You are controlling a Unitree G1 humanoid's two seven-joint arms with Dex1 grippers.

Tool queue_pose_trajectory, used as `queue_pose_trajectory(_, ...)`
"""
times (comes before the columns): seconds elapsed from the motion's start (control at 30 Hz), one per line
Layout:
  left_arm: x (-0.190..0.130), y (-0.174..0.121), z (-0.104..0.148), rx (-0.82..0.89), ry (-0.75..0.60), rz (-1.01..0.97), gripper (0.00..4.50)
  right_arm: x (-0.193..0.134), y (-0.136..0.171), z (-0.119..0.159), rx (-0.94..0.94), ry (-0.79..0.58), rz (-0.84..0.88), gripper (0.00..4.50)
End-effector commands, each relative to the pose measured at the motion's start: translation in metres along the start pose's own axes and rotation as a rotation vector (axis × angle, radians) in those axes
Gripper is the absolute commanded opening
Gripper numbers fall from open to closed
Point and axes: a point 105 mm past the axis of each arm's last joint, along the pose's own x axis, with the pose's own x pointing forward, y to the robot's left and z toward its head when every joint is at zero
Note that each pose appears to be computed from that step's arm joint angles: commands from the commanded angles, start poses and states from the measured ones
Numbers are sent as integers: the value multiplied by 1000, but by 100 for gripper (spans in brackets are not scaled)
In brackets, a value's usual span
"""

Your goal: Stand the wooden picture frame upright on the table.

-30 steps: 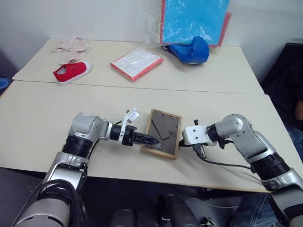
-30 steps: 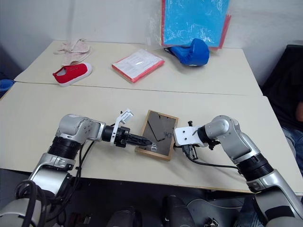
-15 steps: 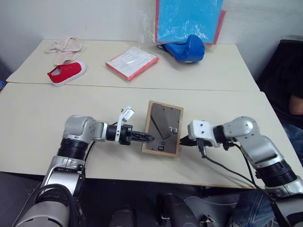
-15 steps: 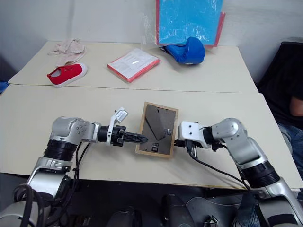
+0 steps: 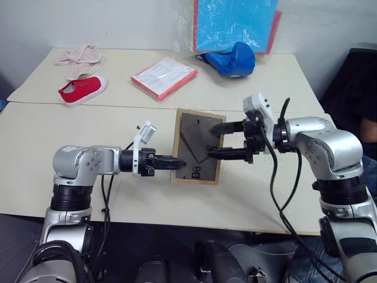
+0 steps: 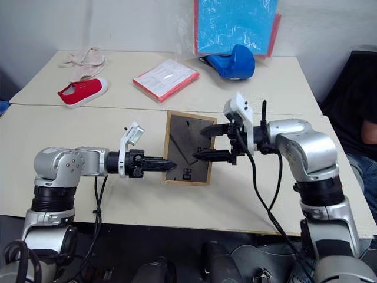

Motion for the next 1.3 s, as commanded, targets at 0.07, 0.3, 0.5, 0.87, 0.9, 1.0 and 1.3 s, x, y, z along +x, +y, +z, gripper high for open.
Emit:
queue_pose_trajectory(0.07,1,-20,16,98,-34,-65,126,11,20,8,-58,5,98,450)
queue_pose_trajectory(0.3,-3,1,16,79,-54,20,126,2,52,13,-110,-1,214,450)
queue_pose_trajectory(0.5,-12,5,19,65,-77,32,126,-36,11,1,-345,111,-97,450)
queue_pose_trajectory(0.87,-20,-5,24,55,-60,-15,126,-41,-4,-7,-1614,159,-275,450)
queue_pose_trajectory(0.9,-19,-6,25,53,-58,-23,126,-35,-6,-7,-1709,129,-281,450)
queue_pose_trajectory(1.0,-19,-10,26,52,-49,-39,126,-20,-13,-8,-1867,58,-286,450)
queue_pose_trajectory(1.3,-20,-18,28,33,-37,-73,126,16,-29,8,-2033,-137,-394,432)
